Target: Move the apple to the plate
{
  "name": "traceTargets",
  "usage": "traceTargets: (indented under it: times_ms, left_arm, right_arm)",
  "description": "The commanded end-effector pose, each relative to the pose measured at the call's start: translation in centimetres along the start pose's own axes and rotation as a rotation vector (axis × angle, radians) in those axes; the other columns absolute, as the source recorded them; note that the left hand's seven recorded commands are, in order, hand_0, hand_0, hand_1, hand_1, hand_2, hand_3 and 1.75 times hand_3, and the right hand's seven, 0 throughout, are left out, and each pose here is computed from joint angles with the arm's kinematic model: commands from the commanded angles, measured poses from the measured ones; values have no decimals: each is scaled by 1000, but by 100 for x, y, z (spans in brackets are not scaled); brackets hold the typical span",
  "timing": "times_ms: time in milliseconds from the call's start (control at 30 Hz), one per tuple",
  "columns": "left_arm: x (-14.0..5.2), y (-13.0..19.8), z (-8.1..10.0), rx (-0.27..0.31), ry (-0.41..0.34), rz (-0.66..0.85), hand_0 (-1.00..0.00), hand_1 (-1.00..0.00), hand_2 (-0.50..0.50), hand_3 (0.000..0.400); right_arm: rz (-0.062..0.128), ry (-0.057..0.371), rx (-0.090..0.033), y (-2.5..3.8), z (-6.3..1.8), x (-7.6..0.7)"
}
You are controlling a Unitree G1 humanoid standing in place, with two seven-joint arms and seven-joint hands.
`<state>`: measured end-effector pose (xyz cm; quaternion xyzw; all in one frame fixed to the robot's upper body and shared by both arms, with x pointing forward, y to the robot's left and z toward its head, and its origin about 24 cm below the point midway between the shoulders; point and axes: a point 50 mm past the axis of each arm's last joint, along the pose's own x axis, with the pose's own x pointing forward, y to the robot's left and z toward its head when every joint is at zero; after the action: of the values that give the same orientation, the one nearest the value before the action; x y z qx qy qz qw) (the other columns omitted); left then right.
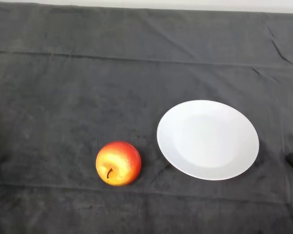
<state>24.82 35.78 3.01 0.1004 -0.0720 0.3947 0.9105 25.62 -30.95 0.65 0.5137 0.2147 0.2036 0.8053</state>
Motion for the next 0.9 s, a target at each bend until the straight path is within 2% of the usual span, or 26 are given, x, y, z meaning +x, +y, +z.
traceTargets:
  times_ms: [33,233,500,900]
  left_arm:
    - [122,-130,157,-6,-51,-30,0,0,0,0]
    - [145,-173,217,-13,-83,-72,0,0,0,0]
    - [156,-347,337,7,-138,-155,0,0,0,0]
    - [-25,-650,625,46,-303,-322,0,0,0,0]
  right_arm:
    - [-5,-14,-12,6,49,-55]
    - [-5,-14,-12,6,49,-54]
    - [-5,-14,-12,6,48,-54]
    - [-6,-14,-14,5,46,-52]
